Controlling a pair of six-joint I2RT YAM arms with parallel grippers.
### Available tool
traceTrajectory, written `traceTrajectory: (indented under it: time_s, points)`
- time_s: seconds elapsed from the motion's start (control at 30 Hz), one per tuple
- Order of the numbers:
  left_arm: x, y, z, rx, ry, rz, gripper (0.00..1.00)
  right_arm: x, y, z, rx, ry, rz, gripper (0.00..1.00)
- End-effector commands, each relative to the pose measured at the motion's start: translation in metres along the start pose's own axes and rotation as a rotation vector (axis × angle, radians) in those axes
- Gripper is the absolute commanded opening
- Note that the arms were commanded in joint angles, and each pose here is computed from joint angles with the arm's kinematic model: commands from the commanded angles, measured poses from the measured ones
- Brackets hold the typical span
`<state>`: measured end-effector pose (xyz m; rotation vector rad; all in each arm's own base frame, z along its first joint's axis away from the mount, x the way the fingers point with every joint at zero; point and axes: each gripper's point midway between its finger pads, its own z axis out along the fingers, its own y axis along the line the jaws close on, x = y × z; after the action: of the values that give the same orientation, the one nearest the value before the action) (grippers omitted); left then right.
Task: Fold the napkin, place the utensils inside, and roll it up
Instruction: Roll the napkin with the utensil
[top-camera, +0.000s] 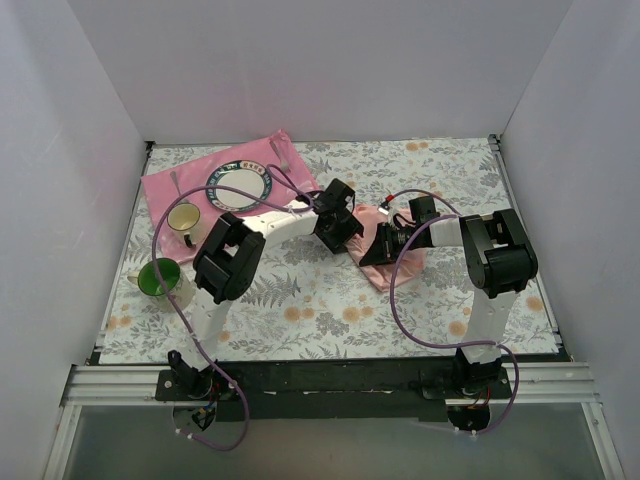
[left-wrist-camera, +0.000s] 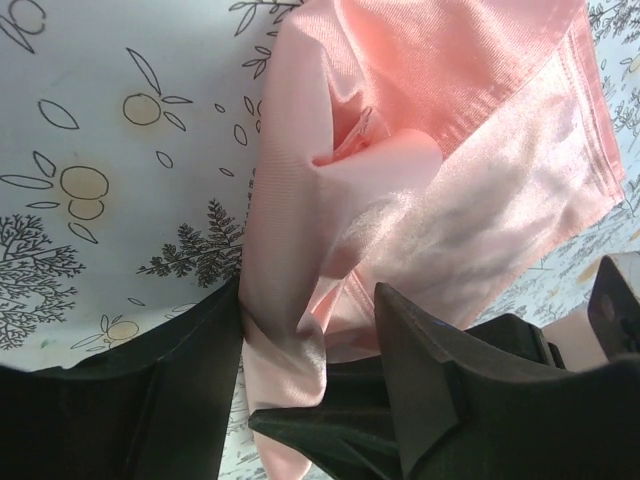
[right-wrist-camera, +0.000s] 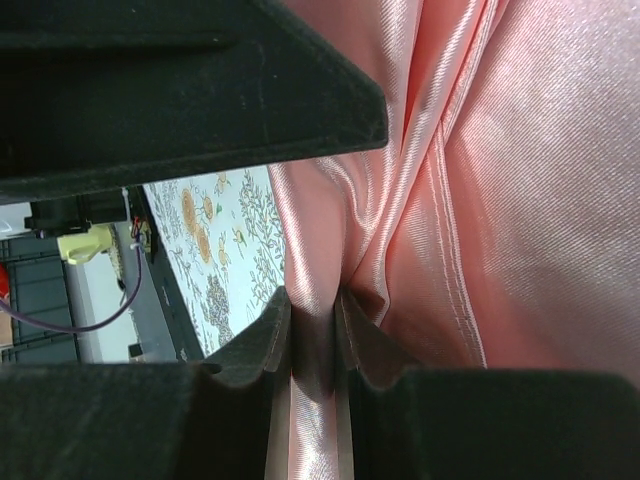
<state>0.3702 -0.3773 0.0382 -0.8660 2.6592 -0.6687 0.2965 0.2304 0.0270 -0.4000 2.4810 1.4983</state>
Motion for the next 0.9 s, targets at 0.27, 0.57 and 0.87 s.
traceTrajectory:
  time_s: [0.27, 0.57, 0.87]
  points:
    - [-0.007, 0.054, 0.025, -0.264, -0.138, 0.108, 0.2, 0.008, -0.02, 0.0, 0.132, 0.029, -0.04, 0.03]
    - [0.003, 0.067, 0.016, -0.318, -0.097, 0.094, 0.0, -0.004, -0.024, -0.016, 0.37, 0.016, -0.162, 0.35]
    - [0.01, 0.071, 0.007, -0.342, -0.07, 0.039, 0.0, -0.026, 0.01, -0.051, 0.708, -0.117, -0.371, 0.53]
